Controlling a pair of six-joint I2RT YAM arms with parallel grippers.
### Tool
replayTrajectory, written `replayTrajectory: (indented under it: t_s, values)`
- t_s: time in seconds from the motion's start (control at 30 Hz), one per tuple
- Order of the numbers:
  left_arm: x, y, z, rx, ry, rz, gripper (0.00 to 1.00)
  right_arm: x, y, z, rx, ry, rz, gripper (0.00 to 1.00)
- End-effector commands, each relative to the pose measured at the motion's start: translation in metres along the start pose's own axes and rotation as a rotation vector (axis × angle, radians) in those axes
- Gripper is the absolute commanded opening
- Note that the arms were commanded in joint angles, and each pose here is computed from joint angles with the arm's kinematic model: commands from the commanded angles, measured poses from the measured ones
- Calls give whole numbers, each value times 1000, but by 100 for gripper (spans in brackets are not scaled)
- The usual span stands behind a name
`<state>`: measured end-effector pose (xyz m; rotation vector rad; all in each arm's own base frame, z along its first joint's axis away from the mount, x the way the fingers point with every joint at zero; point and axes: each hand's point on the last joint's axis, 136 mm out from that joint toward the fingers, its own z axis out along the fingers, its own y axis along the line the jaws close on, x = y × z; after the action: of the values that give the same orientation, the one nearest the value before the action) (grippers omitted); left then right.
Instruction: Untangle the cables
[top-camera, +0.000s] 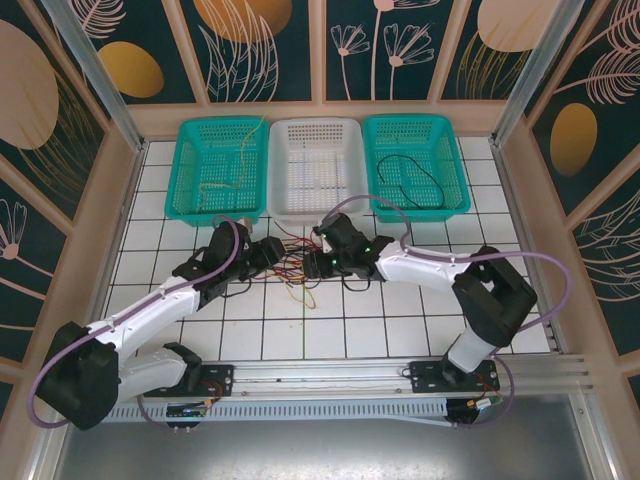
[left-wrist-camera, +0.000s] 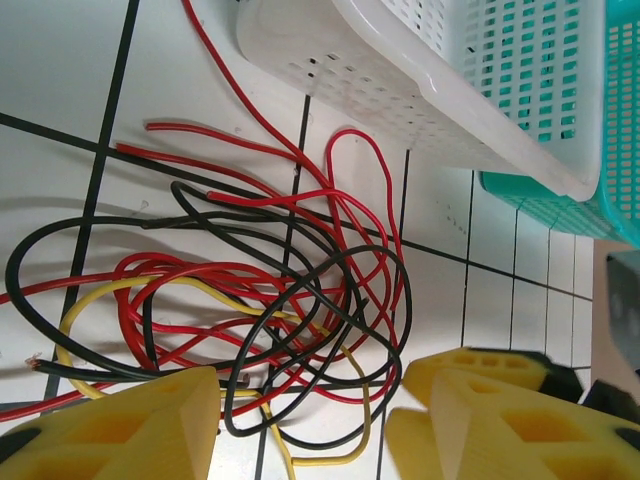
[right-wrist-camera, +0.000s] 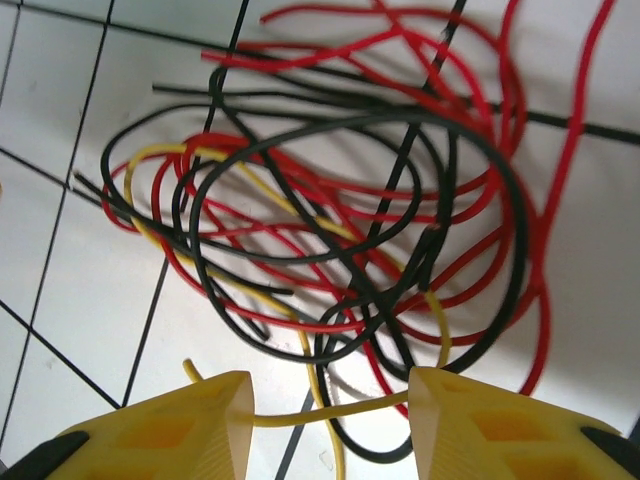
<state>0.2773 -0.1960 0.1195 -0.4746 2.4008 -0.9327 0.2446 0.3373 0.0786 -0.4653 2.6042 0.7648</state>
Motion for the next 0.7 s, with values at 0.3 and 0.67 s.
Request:
replayTrajectory:
  t_s: [0.3, 0.67]
  values:
    - [-13, -7, -5, 44, -37, -23, 58, -12, -6, 8, 115, 7, -60, 27]
    - [-7, -6, 3, 55, -7, -26, 57, -14, -21, 8, 189, 17, -80, 35]
